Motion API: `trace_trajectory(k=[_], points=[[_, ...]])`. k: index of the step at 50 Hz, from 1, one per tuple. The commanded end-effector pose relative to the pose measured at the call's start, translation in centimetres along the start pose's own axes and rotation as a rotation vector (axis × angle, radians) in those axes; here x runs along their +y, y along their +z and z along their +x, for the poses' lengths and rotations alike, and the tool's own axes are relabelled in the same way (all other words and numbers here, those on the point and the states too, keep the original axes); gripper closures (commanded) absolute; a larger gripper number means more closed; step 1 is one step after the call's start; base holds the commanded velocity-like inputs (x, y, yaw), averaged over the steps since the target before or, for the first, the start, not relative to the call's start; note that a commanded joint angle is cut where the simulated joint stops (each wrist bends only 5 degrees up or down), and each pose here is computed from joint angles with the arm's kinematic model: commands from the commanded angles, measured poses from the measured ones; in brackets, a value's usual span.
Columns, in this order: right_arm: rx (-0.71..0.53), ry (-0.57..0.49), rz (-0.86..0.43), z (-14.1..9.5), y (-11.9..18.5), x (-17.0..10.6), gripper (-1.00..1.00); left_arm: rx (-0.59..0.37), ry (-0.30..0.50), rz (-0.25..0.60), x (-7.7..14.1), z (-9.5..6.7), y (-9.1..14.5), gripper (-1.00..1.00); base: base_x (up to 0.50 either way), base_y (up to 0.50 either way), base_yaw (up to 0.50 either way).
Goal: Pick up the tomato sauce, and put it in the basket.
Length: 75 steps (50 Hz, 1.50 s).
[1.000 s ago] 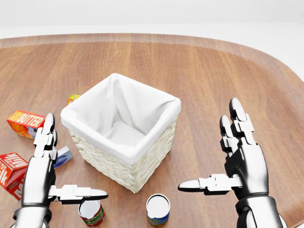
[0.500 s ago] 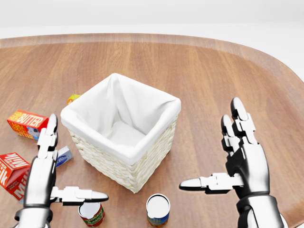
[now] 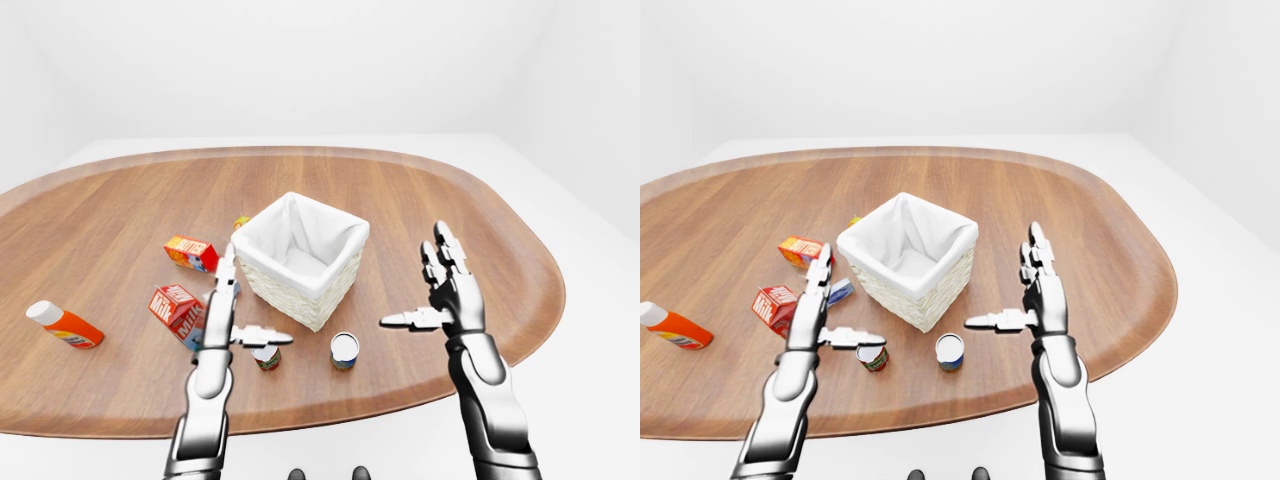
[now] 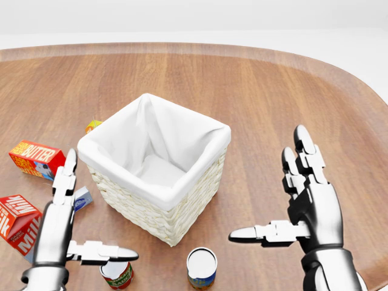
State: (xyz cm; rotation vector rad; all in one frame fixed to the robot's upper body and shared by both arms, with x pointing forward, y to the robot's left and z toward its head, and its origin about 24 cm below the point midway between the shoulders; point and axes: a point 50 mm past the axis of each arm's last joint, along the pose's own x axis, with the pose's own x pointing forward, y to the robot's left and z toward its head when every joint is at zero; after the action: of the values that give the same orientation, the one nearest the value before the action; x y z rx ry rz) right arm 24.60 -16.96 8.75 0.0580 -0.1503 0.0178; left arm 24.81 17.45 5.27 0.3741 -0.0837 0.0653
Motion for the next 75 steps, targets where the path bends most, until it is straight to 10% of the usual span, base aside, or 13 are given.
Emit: trace_trajectory(k=[1, 75], points=[[0.002, -0.001, 0.000, 0.0, -0.1, 0.0, -1.00, 0.010, -0.006, 0.019, -0.1, 0.0, -0.3, -1.00, 0.00, 0.00, 0.00], [0.027, -0.004, 0.001, 0.1, -0.6, -0.1, -1.00, 0.111, -0.003, 0.128, -0.5, -1.5, -2.8, -1.00, 0.00, 0.00, 0.00]])
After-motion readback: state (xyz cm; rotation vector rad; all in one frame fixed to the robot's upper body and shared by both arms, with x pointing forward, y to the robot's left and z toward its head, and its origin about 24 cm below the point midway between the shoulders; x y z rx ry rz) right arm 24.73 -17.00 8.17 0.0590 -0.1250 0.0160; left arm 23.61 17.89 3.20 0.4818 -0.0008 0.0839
